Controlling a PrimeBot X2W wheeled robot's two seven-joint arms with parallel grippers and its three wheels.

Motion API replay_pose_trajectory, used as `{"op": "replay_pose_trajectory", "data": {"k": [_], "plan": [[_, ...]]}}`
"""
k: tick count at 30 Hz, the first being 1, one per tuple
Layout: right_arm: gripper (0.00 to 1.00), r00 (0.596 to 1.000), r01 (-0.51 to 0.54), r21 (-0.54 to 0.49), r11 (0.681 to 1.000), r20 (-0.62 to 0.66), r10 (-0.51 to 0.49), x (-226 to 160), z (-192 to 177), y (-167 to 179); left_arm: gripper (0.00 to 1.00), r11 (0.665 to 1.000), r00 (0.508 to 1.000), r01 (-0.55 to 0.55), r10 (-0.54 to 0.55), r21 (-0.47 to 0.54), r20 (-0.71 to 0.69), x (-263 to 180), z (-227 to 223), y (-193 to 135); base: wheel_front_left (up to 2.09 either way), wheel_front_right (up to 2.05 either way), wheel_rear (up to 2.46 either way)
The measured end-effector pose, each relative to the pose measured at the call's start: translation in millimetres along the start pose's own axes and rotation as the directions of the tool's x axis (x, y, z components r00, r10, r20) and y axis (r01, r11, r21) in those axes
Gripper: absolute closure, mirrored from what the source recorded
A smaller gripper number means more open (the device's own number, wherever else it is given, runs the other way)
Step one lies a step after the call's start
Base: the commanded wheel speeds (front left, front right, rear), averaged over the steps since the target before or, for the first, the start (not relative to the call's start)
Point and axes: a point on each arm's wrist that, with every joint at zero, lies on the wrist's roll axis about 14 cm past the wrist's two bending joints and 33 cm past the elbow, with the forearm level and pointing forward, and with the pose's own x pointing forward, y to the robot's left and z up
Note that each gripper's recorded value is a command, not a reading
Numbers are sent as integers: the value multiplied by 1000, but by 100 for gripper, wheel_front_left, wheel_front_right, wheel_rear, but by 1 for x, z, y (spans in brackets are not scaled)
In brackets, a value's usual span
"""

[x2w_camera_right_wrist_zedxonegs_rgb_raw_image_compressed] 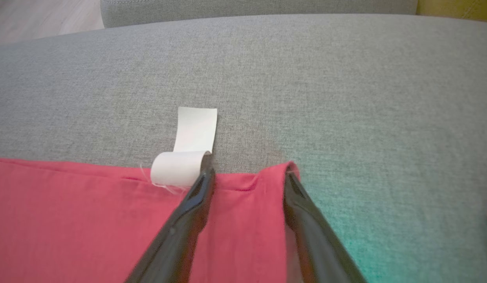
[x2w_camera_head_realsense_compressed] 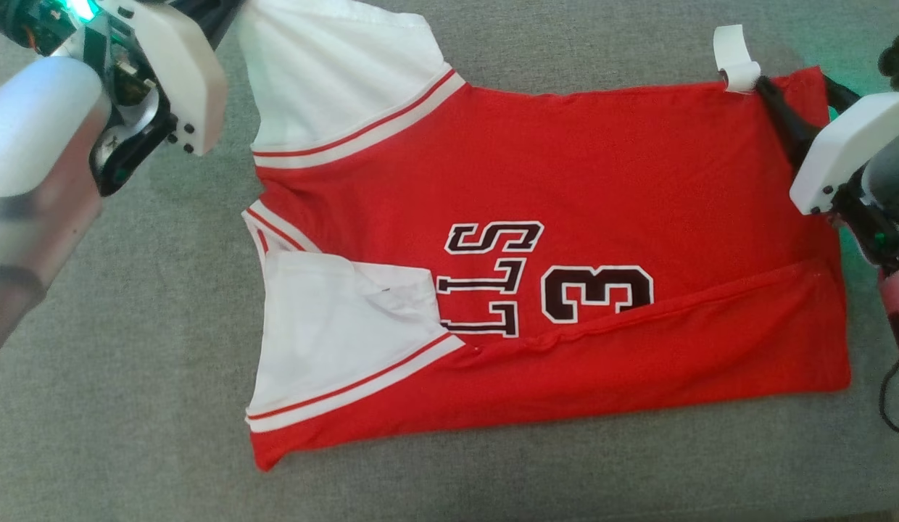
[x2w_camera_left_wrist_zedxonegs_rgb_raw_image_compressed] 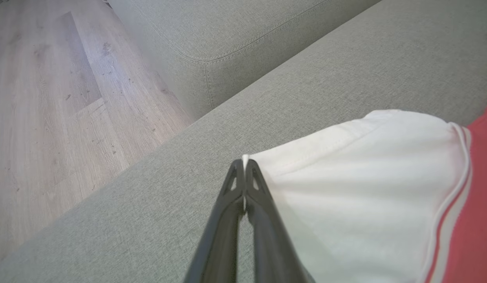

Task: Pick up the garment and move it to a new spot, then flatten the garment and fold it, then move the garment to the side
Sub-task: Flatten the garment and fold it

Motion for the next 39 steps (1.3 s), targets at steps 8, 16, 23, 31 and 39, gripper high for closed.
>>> {"op": "replay_pose_trajectory", "data": {"k": [8,16,23,31,39], "plan": [[100,999,19,-21,1000,32,-19,-1,11,-8,100,1000,1000,-8,8,9,8,-4,0,1,0,0,0],[100,990,37,-15,999,136,-34,-2,37,-14,100,995,983,-57,40,86,180,-9,35,15,0,0,0],[100,954,37,32,999,297,-45,-12,88,-19,100,983,928,-142,92,116,362,-28,80,32,0,0,0],[100,955,12,61,998,296,-30,-29,70,-13,100,989,925,-117,75,90,374,-51,62,15,0,0,0],[100,957,-28,72,997,290,6,-54,39,2,100,995,932,-74,47,62,360,-91,17,-11,0,0,0]]}}
